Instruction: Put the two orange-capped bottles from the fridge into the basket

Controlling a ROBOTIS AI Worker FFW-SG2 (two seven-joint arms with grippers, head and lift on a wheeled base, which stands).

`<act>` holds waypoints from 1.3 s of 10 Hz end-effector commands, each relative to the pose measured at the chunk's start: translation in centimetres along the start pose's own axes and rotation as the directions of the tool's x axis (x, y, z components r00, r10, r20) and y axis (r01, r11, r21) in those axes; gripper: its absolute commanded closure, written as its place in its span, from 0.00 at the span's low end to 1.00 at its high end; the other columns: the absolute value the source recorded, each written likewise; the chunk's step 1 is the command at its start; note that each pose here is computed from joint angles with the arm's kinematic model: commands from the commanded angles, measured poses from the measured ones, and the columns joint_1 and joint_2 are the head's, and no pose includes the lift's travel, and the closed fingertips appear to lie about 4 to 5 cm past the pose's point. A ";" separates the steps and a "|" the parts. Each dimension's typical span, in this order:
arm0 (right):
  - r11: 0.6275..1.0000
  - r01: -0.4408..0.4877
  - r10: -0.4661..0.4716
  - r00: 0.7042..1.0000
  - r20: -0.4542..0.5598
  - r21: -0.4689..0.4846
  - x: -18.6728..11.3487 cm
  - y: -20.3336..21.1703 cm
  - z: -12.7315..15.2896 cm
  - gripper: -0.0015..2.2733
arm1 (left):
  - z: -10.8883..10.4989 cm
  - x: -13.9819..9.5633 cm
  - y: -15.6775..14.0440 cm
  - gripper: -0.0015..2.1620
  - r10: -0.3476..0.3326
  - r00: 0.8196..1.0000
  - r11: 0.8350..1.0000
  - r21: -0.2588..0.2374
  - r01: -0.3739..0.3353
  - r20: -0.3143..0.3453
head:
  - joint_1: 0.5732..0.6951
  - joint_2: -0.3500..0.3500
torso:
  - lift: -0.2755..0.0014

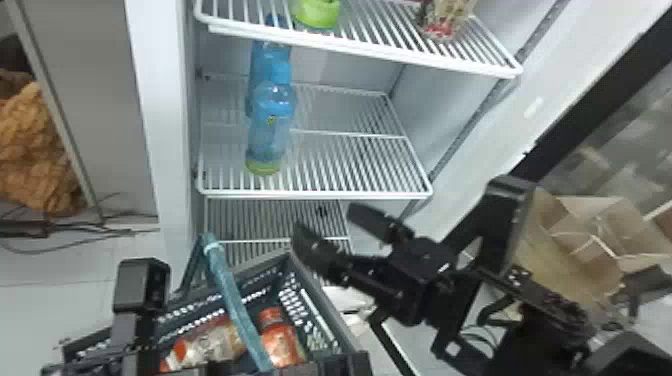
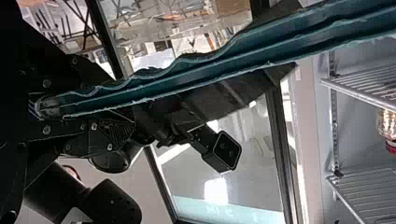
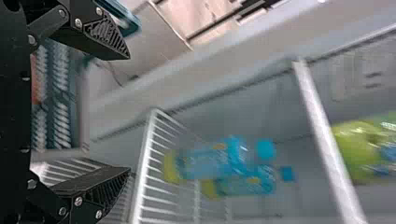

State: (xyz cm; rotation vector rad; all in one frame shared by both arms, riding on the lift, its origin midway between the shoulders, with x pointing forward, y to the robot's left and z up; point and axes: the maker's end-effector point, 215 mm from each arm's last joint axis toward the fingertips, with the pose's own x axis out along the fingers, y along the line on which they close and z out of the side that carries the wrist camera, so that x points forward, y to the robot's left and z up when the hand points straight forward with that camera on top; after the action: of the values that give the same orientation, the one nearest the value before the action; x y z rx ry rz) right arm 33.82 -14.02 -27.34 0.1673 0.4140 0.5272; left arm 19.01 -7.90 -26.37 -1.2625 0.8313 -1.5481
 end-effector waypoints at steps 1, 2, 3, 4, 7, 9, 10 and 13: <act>0.998 0.056 -0.050 0.985 0.168 -0.034 -0.4 -1.7 3.8 0.11 | 0.0 0.0 0.0 0.54 0.002 1.000 1.000 0.001 -0.002 0.000 | 1.00 0.00 | 0.15; 0.991 0.123 -0.103 0.956 0.274 -0.057 -1.3 -3.4 6.1 0.11 | 0.0 0.0 0.0 0.54 0.000 1.000 1.000 0.000 0.000 0.000 | 1.00 0.00 | 0.15; 0.974 0.206 -0.158 0.917 0.367 -0.094 -2.5 -5.4 7.9 0.11 | 0.1 -0.1 0.1 0.54 0.003 1.000 1.000 0.002 -0.003 0.001 | 1.00 0.00 | 0.15; 0.962 0.257 -0.194 0.882 0.430 -0.093 -3.2 -6.9 8.2 0.11 | 0.1 -0.1 0.1 0.54 0.003 1.000 1.000 0.002 -0.003 0.001 | 1.00 0.00 | 0.15; 0.921 0.379 -0.292 0.823 0.488 -0.087 -4.4 -10.3 6.2 0.11 | 0.1 -0.1 0.2 0.54 0.009 1.000 1.000 0.005 -0.010 0.002 | 1.00 0.00 | 0.15; 0.916 0.392 -0.313 0.829 0.463 -0.083 -4.0 -11.3 4.3 0.11 | 0.2 -0.1 0.2 0.54 0.008 1.000 1.000 0.005 -0.008 0.007 | 1.00 0.00 | 0.15; 0.916 0.394 -0.319 0.830 0.459 -0.076 -3.9 -11.6 4.0 0.11 | 0.2 -0.1 0.2 0.54 0.006 1.000 1.000 0.003 -0.006 0.009 | 1.00 0.00 | 0.15; 0.918 0.393 -0.325 0.830 0.453 -0.061 -3.7 -11.9 3.5 0.11 | 0.2 -0.2 0.2 0.54 0.007 1.000 1.000 0.000 -0.007 0.011 | 1.00 0.00 | 0.15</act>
State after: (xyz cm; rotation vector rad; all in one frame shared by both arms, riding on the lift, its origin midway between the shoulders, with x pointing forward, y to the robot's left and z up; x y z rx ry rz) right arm 37.79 -26.31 -25.99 0.0513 -0.0399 0.1331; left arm 19.27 -7.76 -26.54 -1.2657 0.8253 -1.5342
